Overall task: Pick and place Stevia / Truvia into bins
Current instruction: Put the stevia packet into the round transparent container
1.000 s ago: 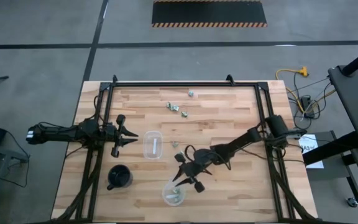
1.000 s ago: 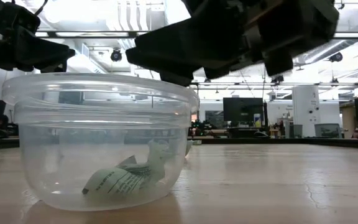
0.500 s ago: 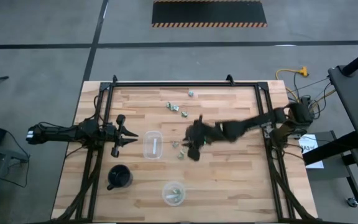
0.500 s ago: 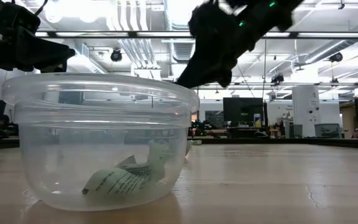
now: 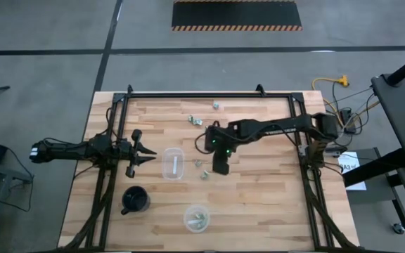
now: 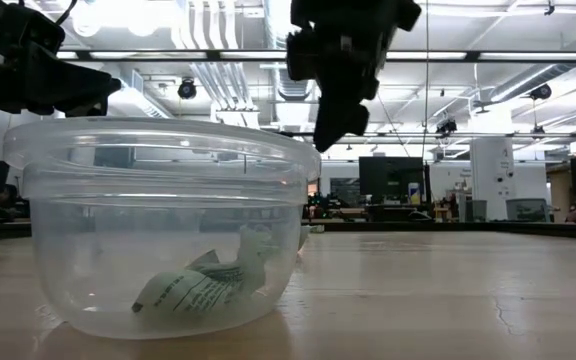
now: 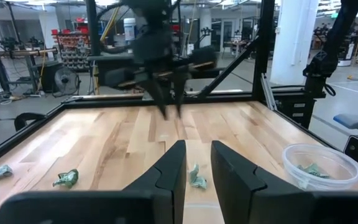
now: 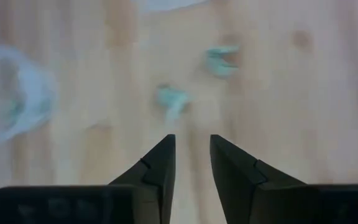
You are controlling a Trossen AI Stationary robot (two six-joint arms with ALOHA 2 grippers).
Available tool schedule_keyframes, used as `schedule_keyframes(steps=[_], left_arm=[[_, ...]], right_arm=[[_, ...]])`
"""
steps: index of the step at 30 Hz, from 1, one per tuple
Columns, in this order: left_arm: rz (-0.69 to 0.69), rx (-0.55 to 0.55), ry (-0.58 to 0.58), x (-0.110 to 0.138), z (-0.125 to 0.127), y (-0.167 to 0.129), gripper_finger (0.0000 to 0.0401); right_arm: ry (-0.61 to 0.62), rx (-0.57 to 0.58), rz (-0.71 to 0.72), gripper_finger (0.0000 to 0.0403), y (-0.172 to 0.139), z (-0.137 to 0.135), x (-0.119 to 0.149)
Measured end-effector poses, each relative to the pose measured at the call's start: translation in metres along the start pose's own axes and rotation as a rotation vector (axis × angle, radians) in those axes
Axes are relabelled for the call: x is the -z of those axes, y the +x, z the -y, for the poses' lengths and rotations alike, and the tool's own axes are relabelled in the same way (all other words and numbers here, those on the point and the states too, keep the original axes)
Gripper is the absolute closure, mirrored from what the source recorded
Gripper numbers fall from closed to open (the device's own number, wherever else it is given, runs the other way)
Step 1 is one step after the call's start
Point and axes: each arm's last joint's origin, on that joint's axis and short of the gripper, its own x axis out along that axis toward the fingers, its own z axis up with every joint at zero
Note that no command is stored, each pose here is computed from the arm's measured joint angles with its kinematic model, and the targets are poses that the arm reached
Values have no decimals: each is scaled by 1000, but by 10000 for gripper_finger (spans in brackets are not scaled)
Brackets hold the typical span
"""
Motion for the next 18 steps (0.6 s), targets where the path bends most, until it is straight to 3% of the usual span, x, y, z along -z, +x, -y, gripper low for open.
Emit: schedule_keyframes(steps=[5, 11, 18], left_arm=[[0, 0, 0, 0, 0, 0, 344], [-1, 0, 0, 0, 0, 0, 344], [-5, 0, 0, 0, 0, 0, 344]], right_arm=[[-238, -94, -56, 307, 5, -15, -5], [-524, -128, -91, 315, 7, -31, 2], [-652, 89, -106, 323, 7, -30, 2]])
